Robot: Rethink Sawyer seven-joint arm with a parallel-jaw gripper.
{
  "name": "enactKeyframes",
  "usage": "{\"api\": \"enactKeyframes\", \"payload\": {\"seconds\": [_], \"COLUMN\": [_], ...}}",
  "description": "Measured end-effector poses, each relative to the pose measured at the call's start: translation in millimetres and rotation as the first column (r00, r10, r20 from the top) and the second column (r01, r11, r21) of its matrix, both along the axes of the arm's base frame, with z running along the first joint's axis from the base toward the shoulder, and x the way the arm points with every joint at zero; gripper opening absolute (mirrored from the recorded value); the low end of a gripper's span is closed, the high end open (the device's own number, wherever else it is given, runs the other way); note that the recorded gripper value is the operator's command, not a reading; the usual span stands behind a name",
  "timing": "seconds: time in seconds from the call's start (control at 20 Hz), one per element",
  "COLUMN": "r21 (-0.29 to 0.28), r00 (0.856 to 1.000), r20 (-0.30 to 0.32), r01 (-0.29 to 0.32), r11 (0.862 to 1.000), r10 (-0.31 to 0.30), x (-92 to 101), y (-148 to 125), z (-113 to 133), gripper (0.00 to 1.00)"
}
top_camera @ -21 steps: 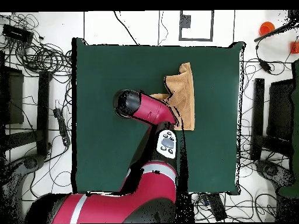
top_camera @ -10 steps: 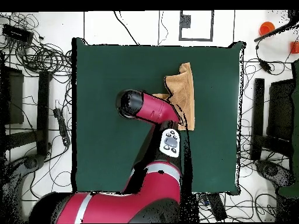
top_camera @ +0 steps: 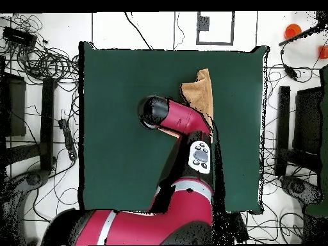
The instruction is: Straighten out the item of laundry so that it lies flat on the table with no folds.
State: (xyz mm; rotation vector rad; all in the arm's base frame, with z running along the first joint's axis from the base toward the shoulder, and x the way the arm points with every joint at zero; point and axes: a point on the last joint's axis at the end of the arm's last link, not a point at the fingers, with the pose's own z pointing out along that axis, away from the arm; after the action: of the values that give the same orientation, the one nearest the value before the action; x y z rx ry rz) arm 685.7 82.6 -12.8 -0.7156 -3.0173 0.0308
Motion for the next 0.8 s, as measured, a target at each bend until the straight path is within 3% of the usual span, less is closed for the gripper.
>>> {"api": "enactKeyframes", "payload": {"seconds": [0.3, 0.35, 0.8], "r21": [-0.004, -0.004, -0.004], "r00": [1.000, 1.000, 1.000], "r20": [0.007, 0.006, 0.003], "r01": [-0.004, -0.003, -0.004], "r11": [1.000, 1.000, 1.000], "r10": [0.004, 0.003, 0.004], "x": [2.2, 2.0, 0.8], "y": [-2.1, -2.1, -2.1], "z": [4.0, 3.6, 1.6], "gripper": [1.00, 0.00, 0.00]}}
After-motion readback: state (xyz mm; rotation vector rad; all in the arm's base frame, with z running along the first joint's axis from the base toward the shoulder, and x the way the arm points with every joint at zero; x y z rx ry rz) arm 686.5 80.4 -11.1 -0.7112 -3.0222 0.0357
